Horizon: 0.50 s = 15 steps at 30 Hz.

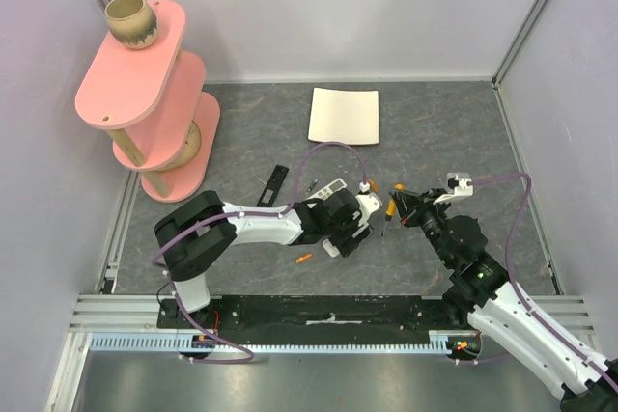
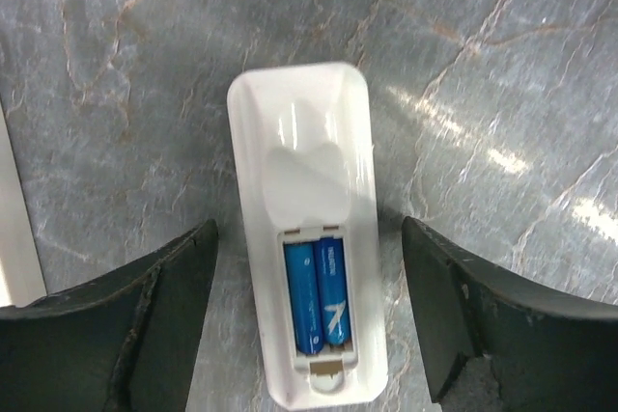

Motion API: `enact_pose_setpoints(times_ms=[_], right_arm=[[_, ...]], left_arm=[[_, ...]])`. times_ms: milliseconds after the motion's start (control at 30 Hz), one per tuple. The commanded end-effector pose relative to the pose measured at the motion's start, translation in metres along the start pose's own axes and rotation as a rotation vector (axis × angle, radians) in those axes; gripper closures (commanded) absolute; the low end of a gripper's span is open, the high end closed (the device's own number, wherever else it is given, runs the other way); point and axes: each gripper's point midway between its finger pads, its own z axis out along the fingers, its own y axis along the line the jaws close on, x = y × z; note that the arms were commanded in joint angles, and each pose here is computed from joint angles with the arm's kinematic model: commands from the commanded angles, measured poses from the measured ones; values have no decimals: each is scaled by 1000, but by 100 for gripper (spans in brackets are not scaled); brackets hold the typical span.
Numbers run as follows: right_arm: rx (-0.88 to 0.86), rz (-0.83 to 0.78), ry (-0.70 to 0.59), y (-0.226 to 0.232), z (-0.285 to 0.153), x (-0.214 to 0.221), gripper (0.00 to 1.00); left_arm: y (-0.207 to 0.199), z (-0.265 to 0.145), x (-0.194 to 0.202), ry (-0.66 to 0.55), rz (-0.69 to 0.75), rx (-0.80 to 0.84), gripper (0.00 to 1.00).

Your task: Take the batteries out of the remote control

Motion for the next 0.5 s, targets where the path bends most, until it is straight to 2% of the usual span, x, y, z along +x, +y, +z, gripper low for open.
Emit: enact_pose_setpoints(times_ms=[0, 200, 300, 333, 467], right_arm=[[-43, 28, -42, 9, 3, -8, 100], [-53, 31, -38, 11, 5, -5, 100], [-57, 31, -35, 11, 7, -3, 100], [-57, 31, -33, 10, 8, -1, 100], [-63, 35, -21, 10, 11, 5, 100]], left_arm=[[7, -19, 26, 51, 1, -25, 17], [3, -33, 71, 107, -98, -34, 19], [0, -39, 86, 118, -135, -21, 26], [-1, -39, 87, 109, -142, -19, 32], [0, -36, 90, 104, -140, -23, 42]])
